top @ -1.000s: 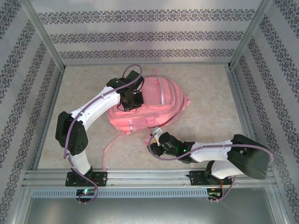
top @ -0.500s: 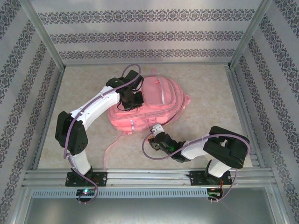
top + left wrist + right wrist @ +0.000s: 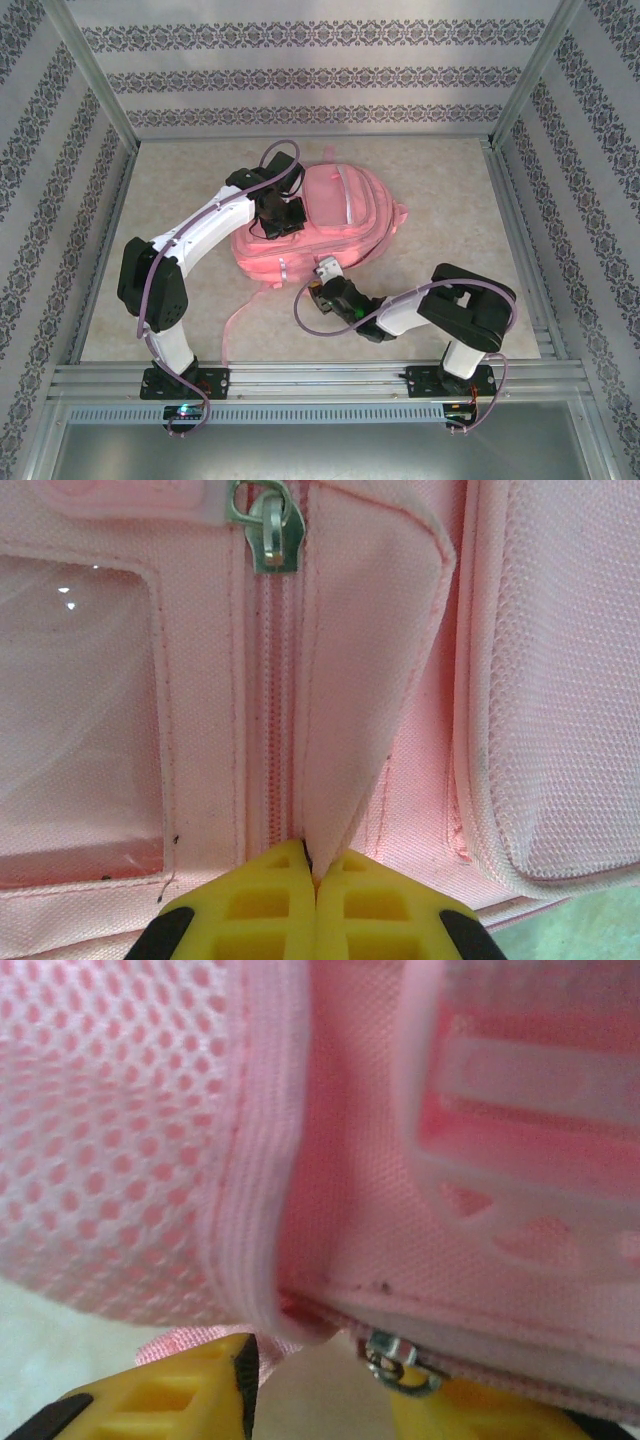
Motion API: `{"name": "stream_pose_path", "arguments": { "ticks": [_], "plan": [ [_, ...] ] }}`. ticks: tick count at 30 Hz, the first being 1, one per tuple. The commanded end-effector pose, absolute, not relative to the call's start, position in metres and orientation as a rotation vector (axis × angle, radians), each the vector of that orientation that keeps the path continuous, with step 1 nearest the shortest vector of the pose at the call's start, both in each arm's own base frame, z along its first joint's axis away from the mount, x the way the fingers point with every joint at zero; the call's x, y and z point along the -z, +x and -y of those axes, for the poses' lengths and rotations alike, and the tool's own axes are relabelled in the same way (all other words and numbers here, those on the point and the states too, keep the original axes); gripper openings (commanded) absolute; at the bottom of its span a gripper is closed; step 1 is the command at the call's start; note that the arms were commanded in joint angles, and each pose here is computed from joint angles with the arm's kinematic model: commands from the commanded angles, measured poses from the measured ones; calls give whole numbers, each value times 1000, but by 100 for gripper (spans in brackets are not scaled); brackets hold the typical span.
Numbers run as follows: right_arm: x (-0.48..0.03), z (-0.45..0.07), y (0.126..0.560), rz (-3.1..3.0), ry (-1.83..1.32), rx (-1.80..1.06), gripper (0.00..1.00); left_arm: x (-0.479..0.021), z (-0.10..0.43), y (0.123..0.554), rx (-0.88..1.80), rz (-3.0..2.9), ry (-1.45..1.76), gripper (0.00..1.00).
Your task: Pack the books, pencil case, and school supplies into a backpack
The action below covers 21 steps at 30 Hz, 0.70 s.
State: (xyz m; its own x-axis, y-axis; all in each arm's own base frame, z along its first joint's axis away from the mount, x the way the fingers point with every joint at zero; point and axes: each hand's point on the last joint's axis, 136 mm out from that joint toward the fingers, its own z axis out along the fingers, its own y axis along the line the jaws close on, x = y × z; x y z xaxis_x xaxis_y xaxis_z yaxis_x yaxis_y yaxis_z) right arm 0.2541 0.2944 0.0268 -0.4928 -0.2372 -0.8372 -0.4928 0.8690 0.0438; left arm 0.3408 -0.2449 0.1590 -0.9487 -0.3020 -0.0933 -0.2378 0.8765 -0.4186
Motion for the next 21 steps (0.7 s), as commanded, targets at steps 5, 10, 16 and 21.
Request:
{"name": "stream_pose_path", "arguments": {
  "ticks": [5,10,16,21],
  "plan": [
    [-28,-284,278,-2093,-428,-294,25,-166,240,350,666,-2838,-450,0],
    [-30,-277,270,-2104,-462,-309,10,-163,227,353,608,-2833,-463,0],
    [-21,-259,255,-2154,-505,-312,3,-167,214,359,503,-2812,-424,0],
    [-20,-241,255,-2191,-495,-294,0,-165,206,361,427,-2813,-372,0]
  ]
}}
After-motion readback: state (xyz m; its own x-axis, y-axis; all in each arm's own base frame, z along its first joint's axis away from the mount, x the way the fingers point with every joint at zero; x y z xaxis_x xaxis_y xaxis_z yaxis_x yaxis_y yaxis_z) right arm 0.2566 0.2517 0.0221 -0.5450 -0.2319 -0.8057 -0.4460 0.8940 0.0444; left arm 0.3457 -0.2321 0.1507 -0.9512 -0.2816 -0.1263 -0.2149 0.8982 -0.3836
